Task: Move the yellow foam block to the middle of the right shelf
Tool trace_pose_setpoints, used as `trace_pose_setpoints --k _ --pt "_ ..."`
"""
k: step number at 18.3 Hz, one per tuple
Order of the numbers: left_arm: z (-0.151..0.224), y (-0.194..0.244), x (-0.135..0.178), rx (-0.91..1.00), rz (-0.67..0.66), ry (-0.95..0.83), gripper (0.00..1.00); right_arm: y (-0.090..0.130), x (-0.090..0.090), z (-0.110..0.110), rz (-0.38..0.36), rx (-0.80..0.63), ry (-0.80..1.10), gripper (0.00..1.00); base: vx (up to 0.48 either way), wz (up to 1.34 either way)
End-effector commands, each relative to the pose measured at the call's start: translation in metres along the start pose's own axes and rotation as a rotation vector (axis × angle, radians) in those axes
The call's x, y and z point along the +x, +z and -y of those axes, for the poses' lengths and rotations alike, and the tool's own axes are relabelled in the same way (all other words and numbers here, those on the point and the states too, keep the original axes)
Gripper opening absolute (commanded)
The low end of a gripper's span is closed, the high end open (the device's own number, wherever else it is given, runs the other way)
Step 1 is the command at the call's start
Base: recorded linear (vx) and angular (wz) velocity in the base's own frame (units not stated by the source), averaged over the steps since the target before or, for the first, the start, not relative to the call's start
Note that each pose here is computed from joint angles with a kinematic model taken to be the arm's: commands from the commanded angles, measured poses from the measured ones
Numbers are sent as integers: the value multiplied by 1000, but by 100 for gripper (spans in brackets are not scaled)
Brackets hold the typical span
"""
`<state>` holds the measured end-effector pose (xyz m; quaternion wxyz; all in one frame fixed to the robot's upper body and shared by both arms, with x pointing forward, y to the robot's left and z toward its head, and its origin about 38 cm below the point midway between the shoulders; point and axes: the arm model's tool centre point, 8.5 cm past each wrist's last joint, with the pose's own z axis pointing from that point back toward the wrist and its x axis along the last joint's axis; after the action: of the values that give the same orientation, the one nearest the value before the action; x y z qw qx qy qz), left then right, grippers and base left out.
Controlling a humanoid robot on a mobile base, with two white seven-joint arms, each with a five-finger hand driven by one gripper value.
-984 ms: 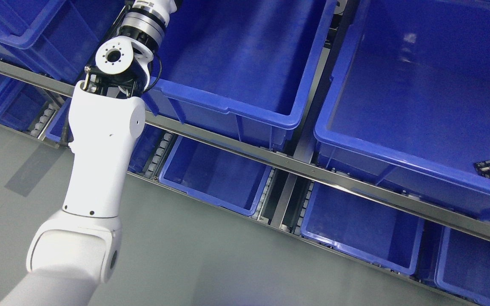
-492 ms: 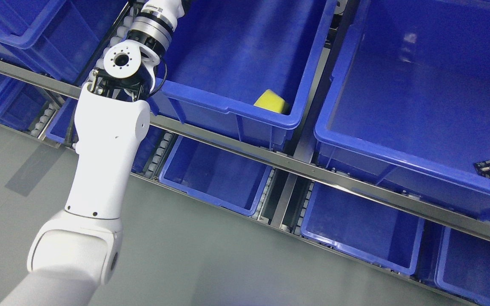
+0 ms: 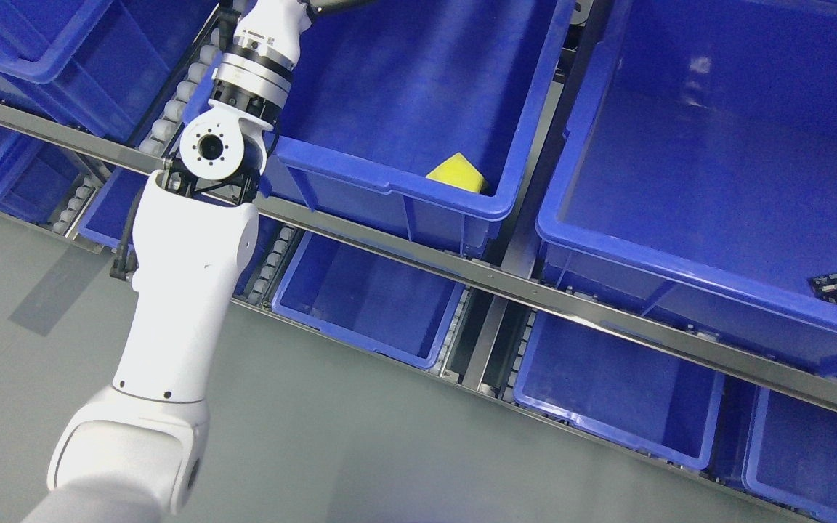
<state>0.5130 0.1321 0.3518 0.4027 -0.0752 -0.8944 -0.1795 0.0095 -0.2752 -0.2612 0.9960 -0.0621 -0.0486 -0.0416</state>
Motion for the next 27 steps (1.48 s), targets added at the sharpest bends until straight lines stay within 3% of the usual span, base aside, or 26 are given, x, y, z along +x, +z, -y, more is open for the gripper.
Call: trace_pose_setpoints --k 1,5,12,17,22,27 --pt "-31 31 9 140 45 -83 95 -1 6 11 18 -18 4 100 0 0" --pt "-26 59 11 198 110 -129 95 -1 6 11 18 -18 4 100 0 0" --pt "-53 79 11 325 147 -159 96 -1 6 11 18 -18 4 100 0 0" --pt "-58 104 1 421 166 -86 98 -1 6 11 18 -18 4 100 0 0" --pt "-62 110 -7 494 175 117 98 -1 6 11 18 -18 4 100 0 0" --pt "-46 116 -20 452 140 234 99 -1 6 11 18 -18 4 100 0 0"
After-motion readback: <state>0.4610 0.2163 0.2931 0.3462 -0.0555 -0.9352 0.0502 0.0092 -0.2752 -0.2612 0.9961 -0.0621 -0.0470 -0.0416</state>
